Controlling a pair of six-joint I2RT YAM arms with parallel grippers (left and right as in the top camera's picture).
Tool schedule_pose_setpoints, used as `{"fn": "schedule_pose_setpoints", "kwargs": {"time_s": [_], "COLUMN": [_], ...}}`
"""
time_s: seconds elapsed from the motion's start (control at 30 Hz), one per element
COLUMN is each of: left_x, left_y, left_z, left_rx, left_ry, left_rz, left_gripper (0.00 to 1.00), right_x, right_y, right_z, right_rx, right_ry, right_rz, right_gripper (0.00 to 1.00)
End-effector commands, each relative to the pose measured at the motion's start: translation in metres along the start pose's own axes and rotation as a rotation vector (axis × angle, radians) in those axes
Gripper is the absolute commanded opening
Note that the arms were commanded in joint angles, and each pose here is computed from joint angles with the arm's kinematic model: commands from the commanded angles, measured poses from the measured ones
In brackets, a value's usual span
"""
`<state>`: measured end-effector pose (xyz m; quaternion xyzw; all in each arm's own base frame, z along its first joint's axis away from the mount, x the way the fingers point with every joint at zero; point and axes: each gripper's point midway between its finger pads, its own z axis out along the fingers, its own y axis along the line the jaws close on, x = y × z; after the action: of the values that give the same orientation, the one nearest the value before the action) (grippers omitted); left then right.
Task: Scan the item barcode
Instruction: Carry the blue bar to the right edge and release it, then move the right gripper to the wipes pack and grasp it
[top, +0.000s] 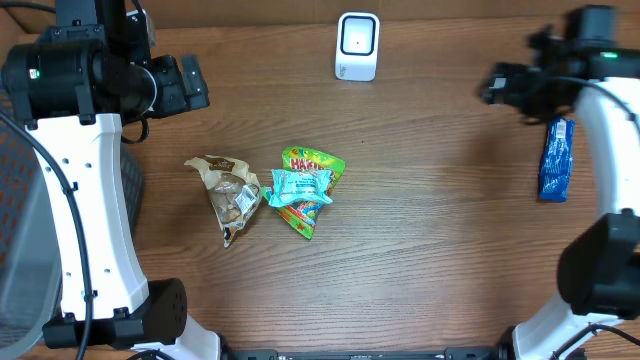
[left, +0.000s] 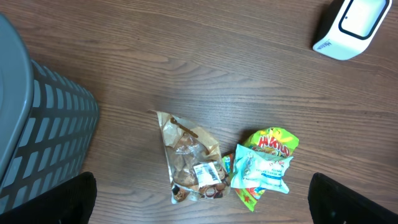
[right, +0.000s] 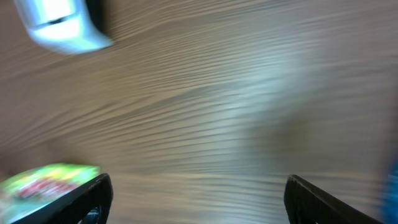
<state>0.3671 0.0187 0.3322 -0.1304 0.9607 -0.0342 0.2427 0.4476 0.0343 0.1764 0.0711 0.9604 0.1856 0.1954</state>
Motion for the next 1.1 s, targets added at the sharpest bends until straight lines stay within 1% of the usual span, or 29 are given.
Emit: {"fn": "schedule_pose_setpoints", "kwargs": {"time_s": [0.0, 0.13, 0.23, 0.37, 0.43, 0.67, 0.8, 0.97, 1.07], "left_x": [0.001, 0.001, 0.001, 0.001, 0.001, 0.001, 0.001, 0.001, 0.001], "left_y": [-0.003, -0.003, -0.003, -0.003, -0.003, -0.003, -0.003, -0.003, -0.003], "left_z": [-0.007, -0.007, -0.007, -0.007, -0.007, -0.007, -0.007, -0.007, -0.007], "left_rx": [0.015, 0.015, 0.015, 0.015, 0.015, 0.015, 0.015, 0.015, 0.015], "left_ry": [-0.014, -0.014, -0.014, -0.014, -0.014, -0.014, -0.014, -0.014, -0.014], "left_rz": [-0.013, -0.013, -0.013, -0.013, -0.013, -0.013, -0.013, -0.013, -0.013], "left_gripper": [1.00, 1.00, 1.00, 1.00, 1.00, 1.00, 1.00, 1.00, 1.00], "right_x": [0.028, 0.066, 0.088, 0.109, 0.124, 0.159, 0.177, 0.203, 0.215], "right_y": [0.070, 0.128, 0.160, 0.181, 0.194, 0.214, 0.216, 0.222, 0.218], "right_z": [0.018, 0.044, 0.059, 0.078, 0.086, 0.110, 0.125, 0.154, 0.169], "right_rx": [-0.149, -0.198, -0.215, -0.188, -0.203, -0.201, -0.157, -0.133, -0.106], "right_ry": [0.077, 0.148, 0.167, 0.158, 0.166, 0.170, 0.184, 0.236, 0.264], "right_rz": [-0.006, -0.080, -0.095, -0.092, -0.109, -0.094, -0.064, -0.074, -0.033], "right_gripper": [0.89, 0.89, 0.88, 0.86, 0.85, 0.84, 0.86, 0.86, 0.86]}}
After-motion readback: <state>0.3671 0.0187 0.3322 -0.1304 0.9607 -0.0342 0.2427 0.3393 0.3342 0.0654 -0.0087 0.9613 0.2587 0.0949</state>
